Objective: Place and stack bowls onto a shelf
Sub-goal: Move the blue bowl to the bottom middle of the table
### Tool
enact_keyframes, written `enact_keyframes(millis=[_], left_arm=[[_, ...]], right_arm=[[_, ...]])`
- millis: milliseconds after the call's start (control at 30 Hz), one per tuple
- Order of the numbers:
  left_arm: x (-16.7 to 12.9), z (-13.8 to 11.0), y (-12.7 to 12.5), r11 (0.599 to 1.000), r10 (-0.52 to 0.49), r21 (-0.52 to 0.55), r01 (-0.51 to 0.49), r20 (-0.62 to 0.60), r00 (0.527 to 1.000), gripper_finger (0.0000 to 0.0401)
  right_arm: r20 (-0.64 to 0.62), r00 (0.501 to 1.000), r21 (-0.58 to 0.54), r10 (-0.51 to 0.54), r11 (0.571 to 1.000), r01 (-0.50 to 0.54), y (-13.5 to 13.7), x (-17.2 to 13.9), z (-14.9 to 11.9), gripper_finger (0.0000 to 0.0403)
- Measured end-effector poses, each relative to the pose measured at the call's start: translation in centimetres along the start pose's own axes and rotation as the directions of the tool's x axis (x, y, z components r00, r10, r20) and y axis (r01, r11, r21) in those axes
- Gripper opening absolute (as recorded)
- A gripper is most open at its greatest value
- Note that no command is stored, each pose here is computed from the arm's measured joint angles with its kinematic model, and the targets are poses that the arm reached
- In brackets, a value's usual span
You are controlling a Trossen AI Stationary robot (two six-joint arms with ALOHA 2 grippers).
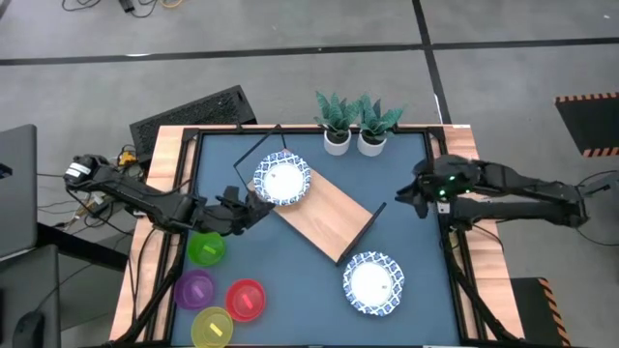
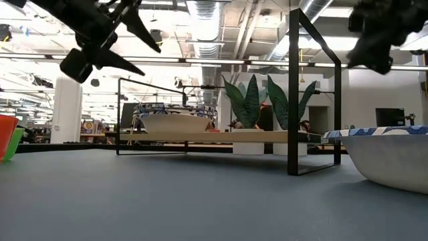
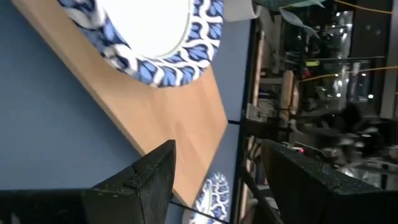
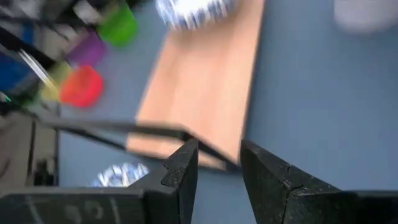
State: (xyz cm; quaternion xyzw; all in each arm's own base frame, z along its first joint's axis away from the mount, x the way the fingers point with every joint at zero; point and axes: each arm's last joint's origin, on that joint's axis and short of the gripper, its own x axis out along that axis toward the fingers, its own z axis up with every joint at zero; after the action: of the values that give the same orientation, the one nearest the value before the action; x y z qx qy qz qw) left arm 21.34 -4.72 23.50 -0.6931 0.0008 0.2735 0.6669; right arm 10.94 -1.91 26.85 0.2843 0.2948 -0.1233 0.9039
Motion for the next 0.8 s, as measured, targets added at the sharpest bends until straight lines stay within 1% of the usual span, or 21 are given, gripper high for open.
enact_keyframes(millis=[100, 233, 433, 533, 667, 800], left_arm=[[-0.1, -0.2, -0.2, 0.999, -0.027, 0.019, 0.026, 0.007, 1.000, 0.0220], [-0.3, -0.4, -0.3, 0.997, -0.047, 0.054, 0.047, 0.010, 0.999, 0.0220], [-0.7, -0.9, -0.2, 0.995, -0.049, 0.083, 0.050, -0.013, 0.999, 0.0220], [-0.8, -1.1, -0.1, 0.995, -0.048, 0.089, 0.049, -0.016, 0.999, 0.0220], [-0.8, -1.1, -0.1, 0.994, -0.048, 0.098, 0.049, -0.018, 0.999, 0.0220], [-0.8, -1.2, -0.1, 0.994, -0.039, 0.105, 0.044, -0.049, 0.998, 0.0220]], right_arm=[[-0.135, 0.991, -0.004, -0.023, 1.000, 0.023, 0.3, 1.2, -0.7, 0.0148], [-0.278, 0.960, -0.026, -0.019, 1.000, 0.013, 1.3, 2.7, -1.6, 0.0148], [-0.451, 0.892, -0.062, -0.026, 0.998, -0.002, 3.5, 4.7, -3.6, 0.0148], [-0.522, 0.852, -0.069, -0.047, 0.998, 0.013, 4.4, 5.6, -4.7, 0.0148], [-0.595, 0.797, -0.094, -0.104, 0.994, 0.059, 5.5, 6.8, -6.4, 0.0148], [-0.614, 0.777, -0.099, -0.139, 0.990, 0.099, 6.6, 8.2, -7.7, 0.0148]])
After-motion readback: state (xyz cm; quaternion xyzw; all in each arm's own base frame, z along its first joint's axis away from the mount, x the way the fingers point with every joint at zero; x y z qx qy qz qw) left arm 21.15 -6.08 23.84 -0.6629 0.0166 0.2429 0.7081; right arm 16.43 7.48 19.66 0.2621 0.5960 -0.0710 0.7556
